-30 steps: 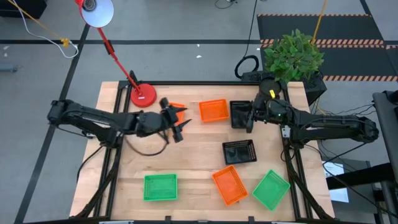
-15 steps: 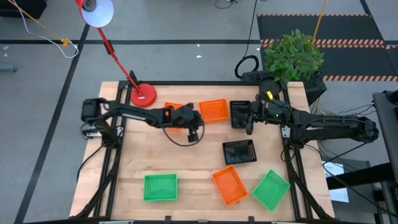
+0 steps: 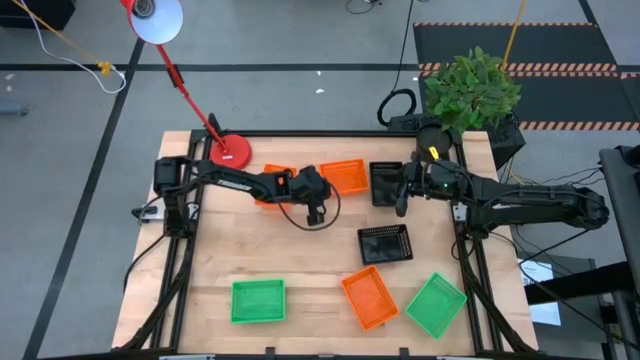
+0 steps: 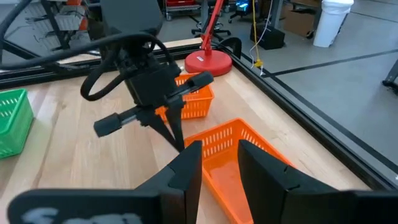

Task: Stack baskets by color
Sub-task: Adjust the middle orange basket, then stack the black basket on top of the black basket

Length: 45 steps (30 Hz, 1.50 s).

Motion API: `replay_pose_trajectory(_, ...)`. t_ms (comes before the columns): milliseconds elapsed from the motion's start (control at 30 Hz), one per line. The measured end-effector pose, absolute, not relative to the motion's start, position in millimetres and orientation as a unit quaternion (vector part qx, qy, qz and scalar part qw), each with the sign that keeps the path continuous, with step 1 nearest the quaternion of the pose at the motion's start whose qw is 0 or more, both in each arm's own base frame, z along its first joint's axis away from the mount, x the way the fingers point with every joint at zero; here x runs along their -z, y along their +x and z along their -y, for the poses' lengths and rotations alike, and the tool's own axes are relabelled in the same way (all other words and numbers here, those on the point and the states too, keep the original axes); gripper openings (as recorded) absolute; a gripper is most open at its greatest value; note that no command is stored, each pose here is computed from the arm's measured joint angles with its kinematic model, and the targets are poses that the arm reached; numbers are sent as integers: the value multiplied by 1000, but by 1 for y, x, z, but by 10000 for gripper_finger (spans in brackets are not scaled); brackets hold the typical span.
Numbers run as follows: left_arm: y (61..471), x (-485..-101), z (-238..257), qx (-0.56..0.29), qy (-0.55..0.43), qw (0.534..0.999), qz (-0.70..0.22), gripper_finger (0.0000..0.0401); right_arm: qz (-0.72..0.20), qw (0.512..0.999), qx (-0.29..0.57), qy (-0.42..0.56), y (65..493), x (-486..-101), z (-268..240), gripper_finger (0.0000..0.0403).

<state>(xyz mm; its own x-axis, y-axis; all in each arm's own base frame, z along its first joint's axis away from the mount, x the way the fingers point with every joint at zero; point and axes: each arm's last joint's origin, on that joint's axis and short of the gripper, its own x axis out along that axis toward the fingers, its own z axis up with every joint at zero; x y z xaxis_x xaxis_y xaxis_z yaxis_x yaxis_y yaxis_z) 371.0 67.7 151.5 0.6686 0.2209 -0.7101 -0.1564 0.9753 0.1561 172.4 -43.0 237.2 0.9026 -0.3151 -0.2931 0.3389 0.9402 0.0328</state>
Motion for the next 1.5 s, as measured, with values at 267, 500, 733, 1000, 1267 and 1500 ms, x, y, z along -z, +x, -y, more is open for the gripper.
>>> replay_pose_trajectory(267,369,-150,-68,-122,50,905,-405,17,-144,974,168,41,172,-237,43,100)
replay_pose_trajectory(500,368,-150,-70,-142,57,899,-409,20,-147,974,168,42,172,-237,43,100)
replay_pose_trajectory(733,365,-155,-70,-151,61,896,-413,21,-151,973,168,42,172,-236,43,100)
replay_pose_trajectory(1000,347,-197,-60,-150,49,902,-401,21,-164,971,168,50,171,-233,43,100)
replay_pose_trajectory(1267,330,-236,-31,-115,65,919,-373,21,-208,967,96,112,171,-225,27,100)
replay_pose_trajectory(1500,318,-250,-11,-85,82,920,-373,21,-224,964,44,136,172,-223,-2,100)
